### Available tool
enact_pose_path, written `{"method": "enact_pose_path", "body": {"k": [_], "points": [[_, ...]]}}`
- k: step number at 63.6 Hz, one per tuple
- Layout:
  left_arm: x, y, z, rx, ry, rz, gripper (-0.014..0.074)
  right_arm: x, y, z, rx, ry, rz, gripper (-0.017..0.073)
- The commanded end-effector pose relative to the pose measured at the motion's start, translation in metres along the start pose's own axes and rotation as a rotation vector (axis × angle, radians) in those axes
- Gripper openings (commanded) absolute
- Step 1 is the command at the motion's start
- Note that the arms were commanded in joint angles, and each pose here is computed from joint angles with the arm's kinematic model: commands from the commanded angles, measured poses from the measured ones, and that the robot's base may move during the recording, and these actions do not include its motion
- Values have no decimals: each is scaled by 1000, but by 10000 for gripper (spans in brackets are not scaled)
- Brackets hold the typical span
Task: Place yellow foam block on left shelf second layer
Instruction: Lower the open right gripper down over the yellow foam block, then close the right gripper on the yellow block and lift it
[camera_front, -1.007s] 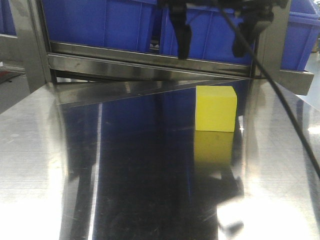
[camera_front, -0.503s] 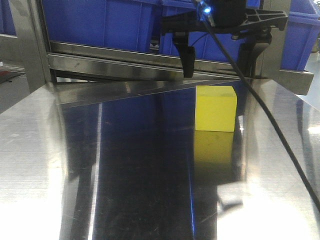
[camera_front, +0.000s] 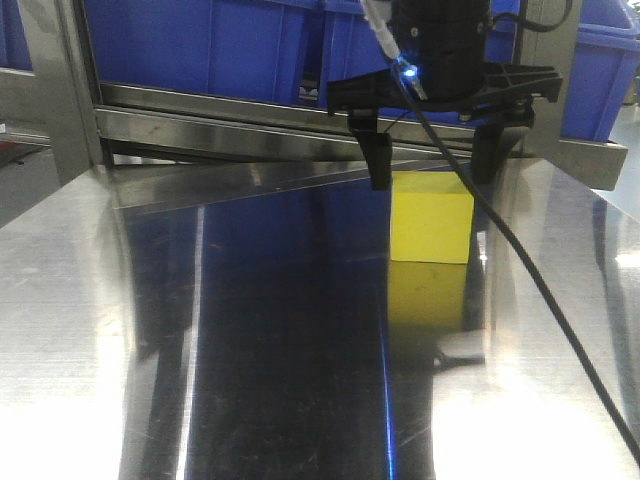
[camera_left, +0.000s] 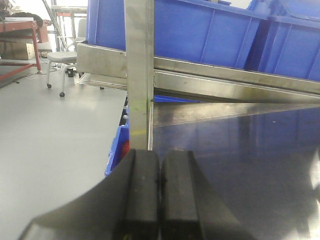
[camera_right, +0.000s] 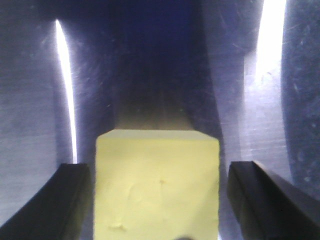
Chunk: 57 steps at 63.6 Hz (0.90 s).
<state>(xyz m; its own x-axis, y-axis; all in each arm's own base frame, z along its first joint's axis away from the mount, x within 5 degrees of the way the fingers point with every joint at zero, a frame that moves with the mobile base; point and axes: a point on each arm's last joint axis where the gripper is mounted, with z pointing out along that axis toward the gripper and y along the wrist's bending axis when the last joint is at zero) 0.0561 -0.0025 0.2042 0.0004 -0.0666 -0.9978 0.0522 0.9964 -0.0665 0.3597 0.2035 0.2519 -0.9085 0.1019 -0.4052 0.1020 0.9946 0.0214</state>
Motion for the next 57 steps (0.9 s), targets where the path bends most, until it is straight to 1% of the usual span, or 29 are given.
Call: {"method": "enact_pose_path", "body": {"k": [1,15,31,36,40,47,52,57], "points": [[1,-1,0,16,-68,-11,136,-16,-6,-25,-33,-100,13,624],[1,-1,0,16,-68,-11,136,-15,-3,-11,-24,-84,7,624],[1,-1,0,16,-68,-11,136,-16,1,-2,-38,-92,1,613],[1,-1,0,16,-68,-11,136,-16,1,-2,-40,-94,1,557],[1,-1,0,16,-68,-11,136,-17,0,-2,-41,-96,4,464],[1,-1,0,16,-68,-11,136,-18,-2,-1,-38,-97,7,326],[1,-1,0,16,-68,-11,136,-20,-6,-1,-34,-98,6,293],[1,-1,0,16,-68,-11,136,-23,-10,-7,-36,-113,-24,299]]}}
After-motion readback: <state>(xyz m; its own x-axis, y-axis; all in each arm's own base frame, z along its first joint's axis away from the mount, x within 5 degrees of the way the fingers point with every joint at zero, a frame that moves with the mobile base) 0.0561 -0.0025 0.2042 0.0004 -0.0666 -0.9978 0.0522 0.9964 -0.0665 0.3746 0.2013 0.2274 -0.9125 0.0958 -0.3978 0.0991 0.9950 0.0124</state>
